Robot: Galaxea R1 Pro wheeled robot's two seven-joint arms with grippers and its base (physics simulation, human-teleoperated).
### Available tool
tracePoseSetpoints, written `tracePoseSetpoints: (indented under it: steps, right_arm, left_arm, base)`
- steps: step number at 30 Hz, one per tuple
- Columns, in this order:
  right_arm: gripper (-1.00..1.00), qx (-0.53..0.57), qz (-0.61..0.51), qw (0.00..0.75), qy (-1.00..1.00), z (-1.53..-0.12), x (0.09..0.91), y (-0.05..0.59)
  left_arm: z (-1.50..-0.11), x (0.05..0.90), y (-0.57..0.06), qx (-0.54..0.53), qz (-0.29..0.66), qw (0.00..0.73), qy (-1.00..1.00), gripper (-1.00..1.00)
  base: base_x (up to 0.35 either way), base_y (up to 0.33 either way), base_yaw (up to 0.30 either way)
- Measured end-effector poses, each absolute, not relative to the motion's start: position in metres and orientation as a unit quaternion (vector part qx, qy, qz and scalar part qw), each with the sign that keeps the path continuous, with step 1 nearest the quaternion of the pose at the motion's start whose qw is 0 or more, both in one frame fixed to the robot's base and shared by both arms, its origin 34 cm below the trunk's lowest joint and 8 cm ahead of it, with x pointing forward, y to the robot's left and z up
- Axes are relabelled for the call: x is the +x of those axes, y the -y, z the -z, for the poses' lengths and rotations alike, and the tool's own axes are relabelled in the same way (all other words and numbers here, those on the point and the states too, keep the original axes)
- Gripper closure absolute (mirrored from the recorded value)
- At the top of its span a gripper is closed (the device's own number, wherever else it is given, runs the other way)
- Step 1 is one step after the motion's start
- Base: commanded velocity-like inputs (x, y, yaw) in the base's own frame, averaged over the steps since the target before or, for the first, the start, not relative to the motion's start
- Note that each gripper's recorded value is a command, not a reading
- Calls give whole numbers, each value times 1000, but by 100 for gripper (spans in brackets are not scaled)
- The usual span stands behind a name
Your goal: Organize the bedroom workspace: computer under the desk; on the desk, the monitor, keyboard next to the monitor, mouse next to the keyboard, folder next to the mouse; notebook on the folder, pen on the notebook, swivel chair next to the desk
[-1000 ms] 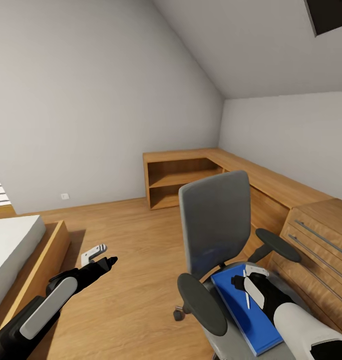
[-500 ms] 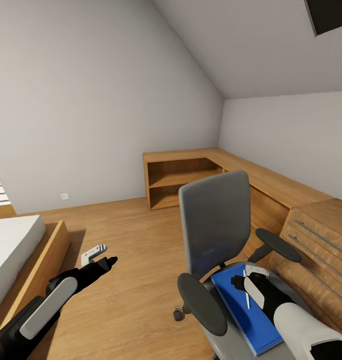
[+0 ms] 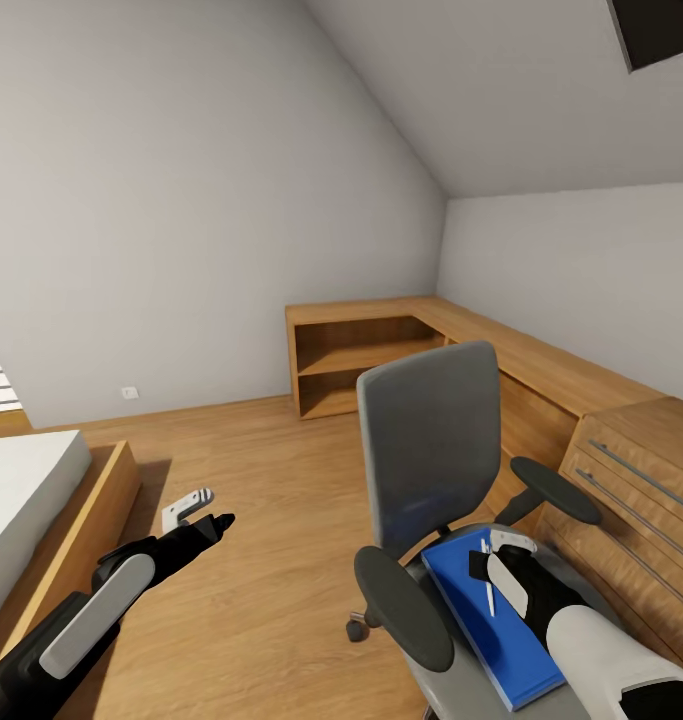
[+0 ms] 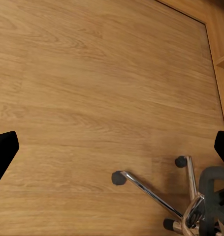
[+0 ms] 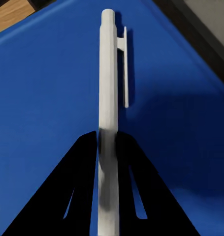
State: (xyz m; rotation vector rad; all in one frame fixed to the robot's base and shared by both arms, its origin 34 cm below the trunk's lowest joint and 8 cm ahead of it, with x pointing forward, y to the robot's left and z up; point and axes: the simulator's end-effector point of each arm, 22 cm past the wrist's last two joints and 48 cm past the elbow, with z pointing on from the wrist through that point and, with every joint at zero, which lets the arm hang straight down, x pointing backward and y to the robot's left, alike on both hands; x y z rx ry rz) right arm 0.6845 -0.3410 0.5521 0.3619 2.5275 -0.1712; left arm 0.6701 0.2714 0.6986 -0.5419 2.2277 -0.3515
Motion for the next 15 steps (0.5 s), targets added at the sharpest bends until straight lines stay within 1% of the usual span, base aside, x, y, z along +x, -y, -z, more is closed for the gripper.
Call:
tracePoseSetpoints:
  steps: [15]
  right_arm:
    - [100, 138, 63, 288, -946, -553, 685, 341]
  left_arm:
    - [-698, 670, -271, -214, 139, 398, -881, -100]
  base:
    - [0, 0, 0]
